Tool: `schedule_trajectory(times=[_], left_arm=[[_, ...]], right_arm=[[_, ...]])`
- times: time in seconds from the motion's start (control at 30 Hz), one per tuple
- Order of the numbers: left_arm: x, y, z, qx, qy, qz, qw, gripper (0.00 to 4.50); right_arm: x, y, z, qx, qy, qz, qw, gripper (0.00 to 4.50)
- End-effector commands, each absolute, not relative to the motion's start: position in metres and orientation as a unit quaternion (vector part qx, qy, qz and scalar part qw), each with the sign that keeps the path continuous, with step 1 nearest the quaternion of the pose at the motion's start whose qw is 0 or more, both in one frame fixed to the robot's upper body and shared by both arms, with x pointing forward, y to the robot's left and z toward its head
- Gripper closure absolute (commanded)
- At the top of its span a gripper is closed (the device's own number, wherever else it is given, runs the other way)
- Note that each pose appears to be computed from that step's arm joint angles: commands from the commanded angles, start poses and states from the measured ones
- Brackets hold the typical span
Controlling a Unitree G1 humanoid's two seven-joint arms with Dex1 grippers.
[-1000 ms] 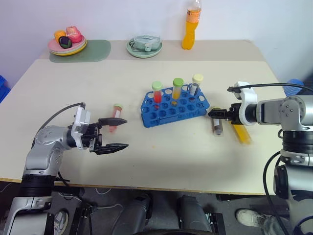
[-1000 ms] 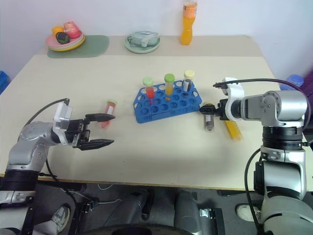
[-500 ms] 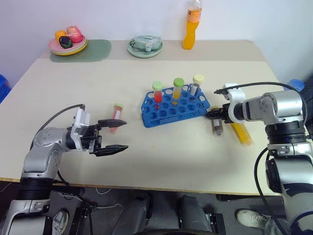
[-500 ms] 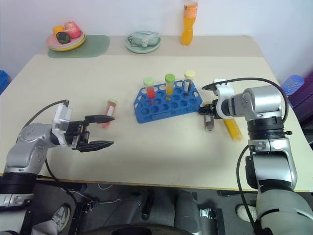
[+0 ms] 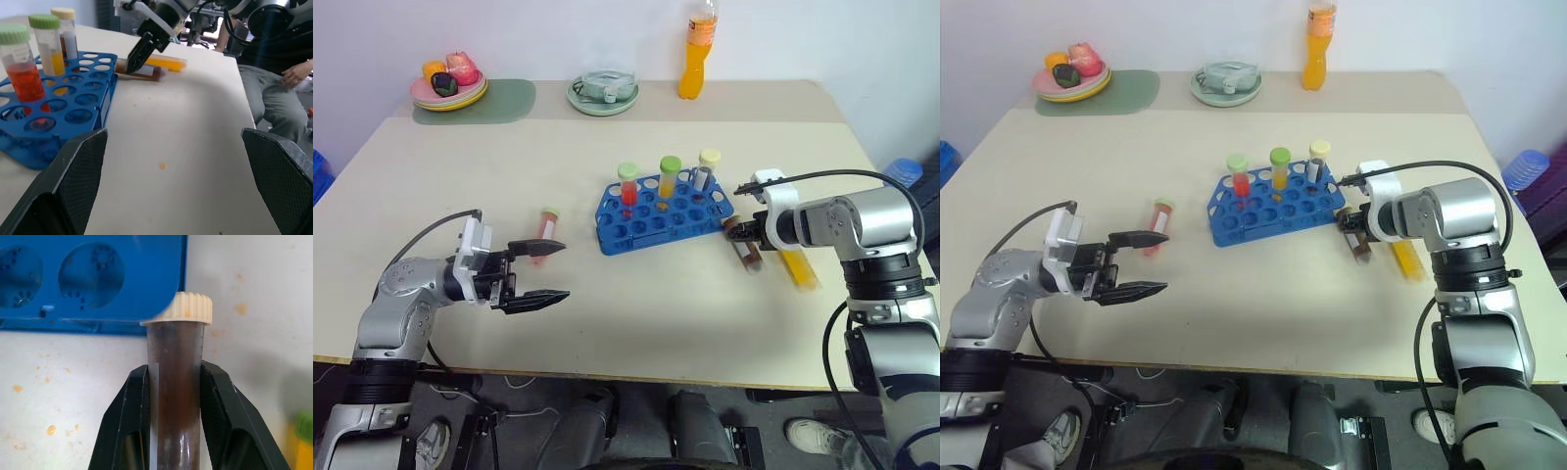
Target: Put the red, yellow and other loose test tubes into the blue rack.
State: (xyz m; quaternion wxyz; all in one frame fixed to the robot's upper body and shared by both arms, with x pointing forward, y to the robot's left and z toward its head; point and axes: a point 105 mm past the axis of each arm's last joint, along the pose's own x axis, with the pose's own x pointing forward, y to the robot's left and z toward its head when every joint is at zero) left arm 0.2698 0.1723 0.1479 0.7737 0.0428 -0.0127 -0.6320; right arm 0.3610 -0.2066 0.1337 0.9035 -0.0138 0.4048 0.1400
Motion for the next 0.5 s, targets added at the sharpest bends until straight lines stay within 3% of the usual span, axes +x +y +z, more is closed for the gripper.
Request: schedule_trajectory(times=[0.03, 0.3, 0.5], left_arm=[[0.268, 0.173, 0.161, 0.059, -0.033, -0.629, 0.775, 0.00], [0.274, 0.162, 0.167, 0.060, -0.036, -0.634, 0.771, 0.00], [0.277, 0.151, 0.177, 0.062, -0.041, -0.638, 0.767, 0.00]], right_arm=[[0.361, -0.210, 0.153, 0.030, 0.366, 0.110, 0.924, 3.71], [0.373, -0.223, 0.179, 0.077, 0.291, 0.019, 0.953, 3.71], [0.382, -0.224, 0.191, 0.095, 0.253, 0.006, 0.963, 3.71]])
